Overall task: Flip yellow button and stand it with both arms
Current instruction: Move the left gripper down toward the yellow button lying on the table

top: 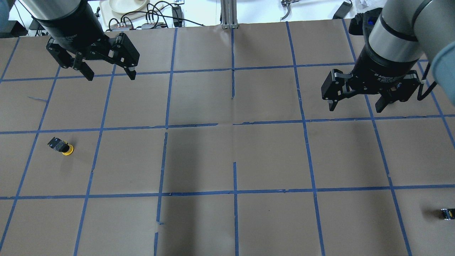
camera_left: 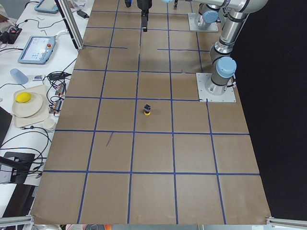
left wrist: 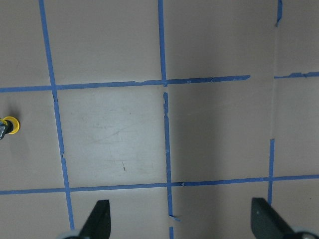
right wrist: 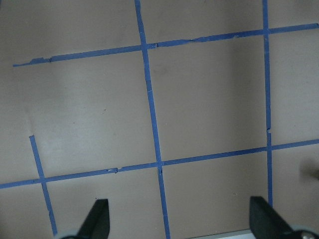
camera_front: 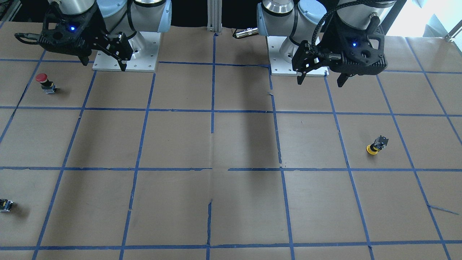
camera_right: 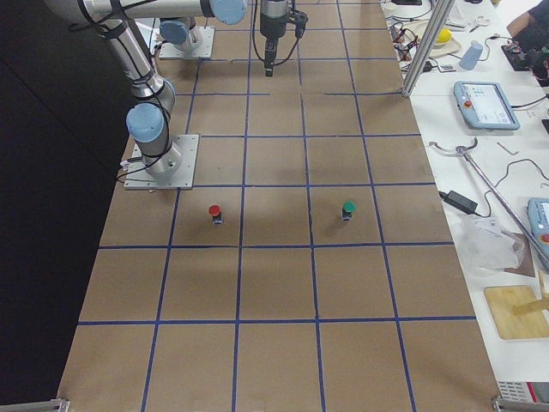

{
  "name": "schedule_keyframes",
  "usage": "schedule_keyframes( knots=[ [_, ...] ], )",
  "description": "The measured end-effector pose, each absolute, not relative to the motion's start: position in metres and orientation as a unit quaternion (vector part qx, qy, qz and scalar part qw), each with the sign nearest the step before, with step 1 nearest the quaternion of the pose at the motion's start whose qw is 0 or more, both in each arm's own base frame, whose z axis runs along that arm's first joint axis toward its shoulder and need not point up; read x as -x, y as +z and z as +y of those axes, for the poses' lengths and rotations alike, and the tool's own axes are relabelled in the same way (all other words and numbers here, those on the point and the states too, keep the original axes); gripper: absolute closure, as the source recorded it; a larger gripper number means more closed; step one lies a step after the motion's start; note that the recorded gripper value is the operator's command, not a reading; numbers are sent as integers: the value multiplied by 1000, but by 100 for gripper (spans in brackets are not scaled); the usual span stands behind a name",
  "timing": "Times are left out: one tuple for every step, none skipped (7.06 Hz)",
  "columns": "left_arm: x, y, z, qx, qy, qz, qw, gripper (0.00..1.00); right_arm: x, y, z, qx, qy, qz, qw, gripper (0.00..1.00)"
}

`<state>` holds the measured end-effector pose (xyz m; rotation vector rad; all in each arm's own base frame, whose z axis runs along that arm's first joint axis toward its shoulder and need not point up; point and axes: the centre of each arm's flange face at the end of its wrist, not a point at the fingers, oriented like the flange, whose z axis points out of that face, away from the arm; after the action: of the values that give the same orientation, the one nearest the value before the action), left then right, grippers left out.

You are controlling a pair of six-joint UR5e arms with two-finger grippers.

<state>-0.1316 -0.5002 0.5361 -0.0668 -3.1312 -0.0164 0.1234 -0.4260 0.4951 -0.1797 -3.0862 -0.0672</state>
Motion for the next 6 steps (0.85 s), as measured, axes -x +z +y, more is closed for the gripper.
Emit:
schedule_keyframes(
  knots=[
    [129,536,-502,20,1,-1000,5,0,-123,495,-426,58,-22,-998,25,0],
    [123,536,-504,22,2,-1000,4,0,-123,495,-426,58,-22,-998,25,0],
    [108,531,-506,30,-6,-1000,-3,0,-123,495,-426,58,-22,-998,25,0],
    [75,516,-509,44,-28,-999,-16,1,-123,495,-426,58,-22,-998,25,0],
    [31,493,-512,57,-43,-997,-21,1,-123,495,-426,58,-23,-998,25,0],
    [-15,470,-514,75,-44,-996,-20,1,-123,494,-426,58,-23,-998,25,0]
  ],
)
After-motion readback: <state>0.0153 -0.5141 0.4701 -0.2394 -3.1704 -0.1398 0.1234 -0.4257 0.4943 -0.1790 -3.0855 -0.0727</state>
